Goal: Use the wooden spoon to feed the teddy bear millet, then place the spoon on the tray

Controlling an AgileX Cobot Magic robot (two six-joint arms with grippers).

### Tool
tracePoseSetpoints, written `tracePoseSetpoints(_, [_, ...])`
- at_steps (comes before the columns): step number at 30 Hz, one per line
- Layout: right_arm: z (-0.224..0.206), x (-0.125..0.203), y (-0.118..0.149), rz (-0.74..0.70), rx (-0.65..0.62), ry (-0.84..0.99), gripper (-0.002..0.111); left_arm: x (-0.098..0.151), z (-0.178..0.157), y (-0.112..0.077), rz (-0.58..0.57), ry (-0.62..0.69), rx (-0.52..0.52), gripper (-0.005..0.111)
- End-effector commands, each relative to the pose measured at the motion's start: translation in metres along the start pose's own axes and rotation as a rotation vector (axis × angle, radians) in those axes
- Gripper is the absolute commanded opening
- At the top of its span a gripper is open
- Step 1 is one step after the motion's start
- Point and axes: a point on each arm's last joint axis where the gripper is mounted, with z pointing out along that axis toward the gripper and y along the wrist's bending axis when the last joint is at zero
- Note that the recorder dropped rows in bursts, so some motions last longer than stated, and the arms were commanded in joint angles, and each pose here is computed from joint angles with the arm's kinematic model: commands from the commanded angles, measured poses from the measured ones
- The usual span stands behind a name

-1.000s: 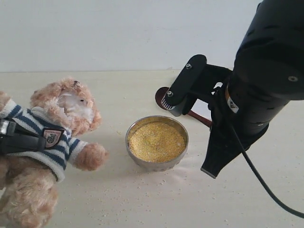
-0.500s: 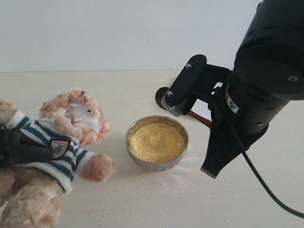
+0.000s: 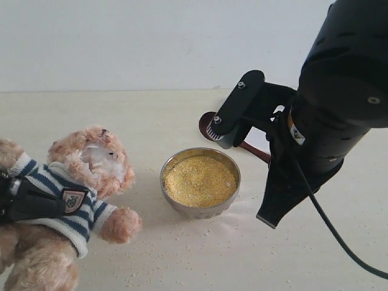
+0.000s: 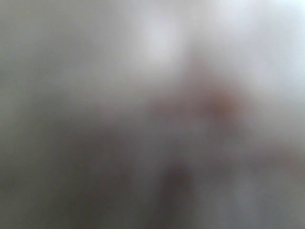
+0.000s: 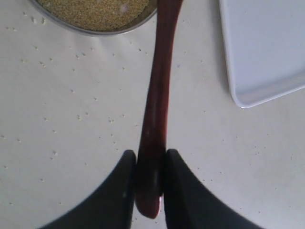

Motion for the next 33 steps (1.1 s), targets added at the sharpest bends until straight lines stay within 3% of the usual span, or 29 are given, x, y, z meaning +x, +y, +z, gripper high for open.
tracePoseSetpoints(1, [-0.005, -0.001, -0.001, 0.002, 0.002, -0.018, 0.009, 0.000, 0.000, 0.000, -0.002, -0.005, 0.003, 0.006])
tracePoseSetpoints(18, [0.001, -0.008, 0.006, -0.065, -0.054, -0.029, 0.009, 0.000, 0.000, 0.000, -0.002, -0.005, 0.003, 0.006])
tracePoseSetpoints(24, [0.013, -0.025, 0.000, -0.158, 0.053, 0.183, 0.009, 0.000, 0.000, 0.000, -0.002, -0.005, 0.003, 0.006])
tracePoseSetpoints(33, [0.025, -0.068, 0.010, -0.349, 0.190, 0.172, 0.009, 0.000, 0.000, 0.000, -0.002, -0.005, 0.003, 0.006])
